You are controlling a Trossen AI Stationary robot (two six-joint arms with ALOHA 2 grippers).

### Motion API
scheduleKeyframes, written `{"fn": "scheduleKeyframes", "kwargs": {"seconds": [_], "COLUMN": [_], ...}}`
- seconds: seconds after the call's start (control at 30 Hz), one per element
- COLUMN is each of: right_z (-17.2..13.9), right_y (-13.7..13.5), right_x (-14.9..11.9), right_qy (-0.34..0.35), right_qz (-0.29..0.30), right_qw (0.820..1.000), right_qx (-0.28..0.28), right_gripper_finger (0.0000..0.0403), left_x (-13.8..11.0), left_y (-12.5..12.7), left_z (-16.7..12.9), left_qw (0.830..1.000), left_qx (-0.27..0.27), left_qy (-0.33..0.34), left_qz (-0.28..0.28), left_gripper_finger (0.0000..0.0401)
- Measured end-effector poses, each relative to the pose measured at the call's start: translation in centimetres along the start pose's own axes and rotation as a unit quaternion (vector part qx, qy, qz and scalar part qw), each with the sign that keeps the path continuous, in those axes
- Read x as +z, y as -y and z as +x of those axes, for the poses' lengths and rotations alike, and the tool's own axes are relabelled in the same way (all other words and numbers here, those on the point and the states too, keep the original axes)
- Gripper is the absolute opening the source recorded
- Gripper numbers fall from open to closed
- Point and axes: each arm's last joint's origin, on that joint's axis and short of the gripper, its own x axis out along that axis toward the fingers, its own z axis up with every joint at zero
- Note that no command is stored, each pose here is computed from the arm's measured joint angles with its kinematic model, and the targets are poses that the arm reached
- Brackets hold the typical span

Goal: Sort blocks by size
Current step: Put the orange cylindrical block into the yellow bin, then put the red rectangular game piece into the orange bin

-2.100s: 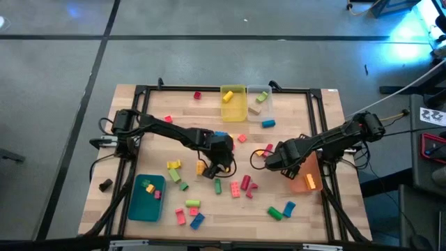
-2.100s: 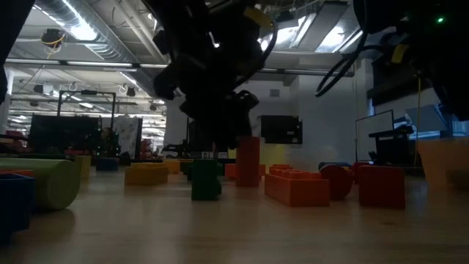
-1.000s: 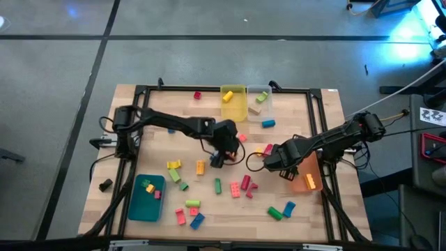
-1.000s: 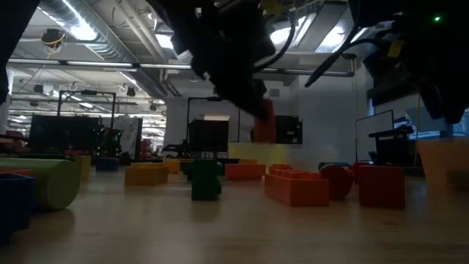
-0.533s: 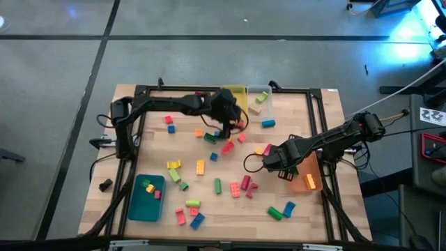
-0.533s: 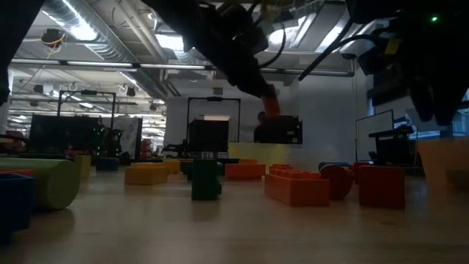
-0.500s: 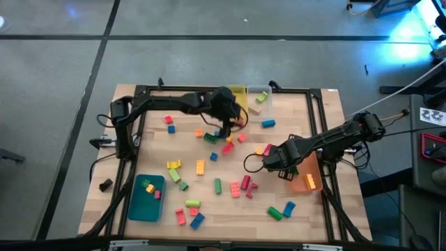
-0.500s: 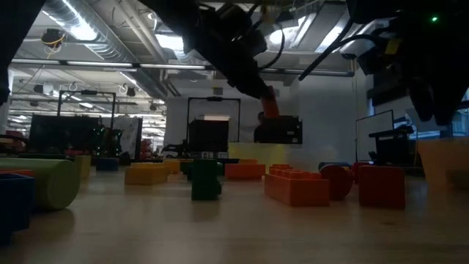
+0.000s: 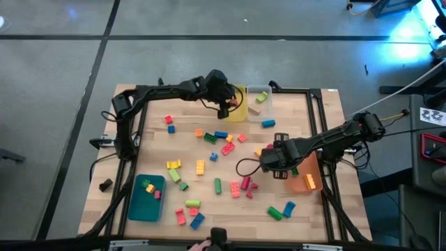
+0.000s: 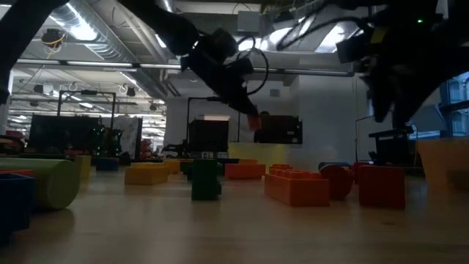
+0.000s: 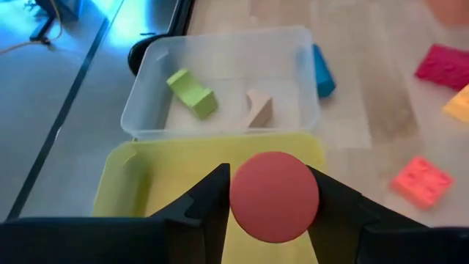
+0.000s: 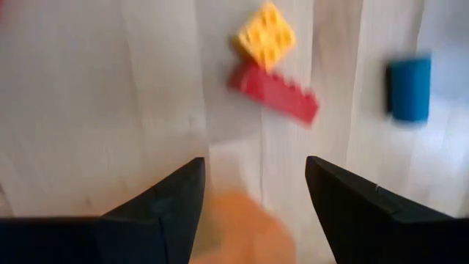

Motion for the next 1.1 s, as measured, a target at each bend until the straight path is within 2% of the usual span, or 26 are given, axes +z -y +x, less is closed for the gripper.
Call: {"fn": "scheduleKeyframes", "kwargs": {"seconds": [0.17,0.27,0.43,0.57,0.87,1.1], "right_z": [0.0,0.1,0.7,1.2,1.9,3.9], "right_y": [-0.1,0.2,2.1,3.6,5.9,5.5], "right_x": [0.7,0.9,1.3,1.6,1.9,2.7], "right_qy": [0.04,0.04,0.027,0.018,0.021,-0.005], "right_qz": [-0.073,-0.101,-0.077,-0.093,-0.137,-0.165], "right_qw": [0.996,0.994,0.997,0.995,0.989,0.984], "right_qx": [-0.005,-0.005,0.001,0.03,0.05,0.073], "right_gripper_finger": [0.0239,0.0239,0.0239,0.0239,0.0239,0.0239], "left_x": [-0.7,-0.9,-1.2,-1.0,-0.4,-0.3], "left_y": [-0.2,-0.2,-0.4,-0.4,0.6,2.1], "left_z": [1.4,1.9,2.0,1.7,0.1,-0.2], "left_qw": [1.0,1.0,0.997,0.996,0.996,0.995], "left_qx": [0.005,0.023,0.06,0.063,0.042,0.019], "left_qy": [0.003,-0.005,-0.024,-0.021,-0.05,-0.077], "left_qz": [-0.001,-0.012,-0.048,-0.066,-0.065,-0.055], "left_gripper_finger": [0.0146,0.0148,0.0162,0.0173,0.0166,0.0161]}}
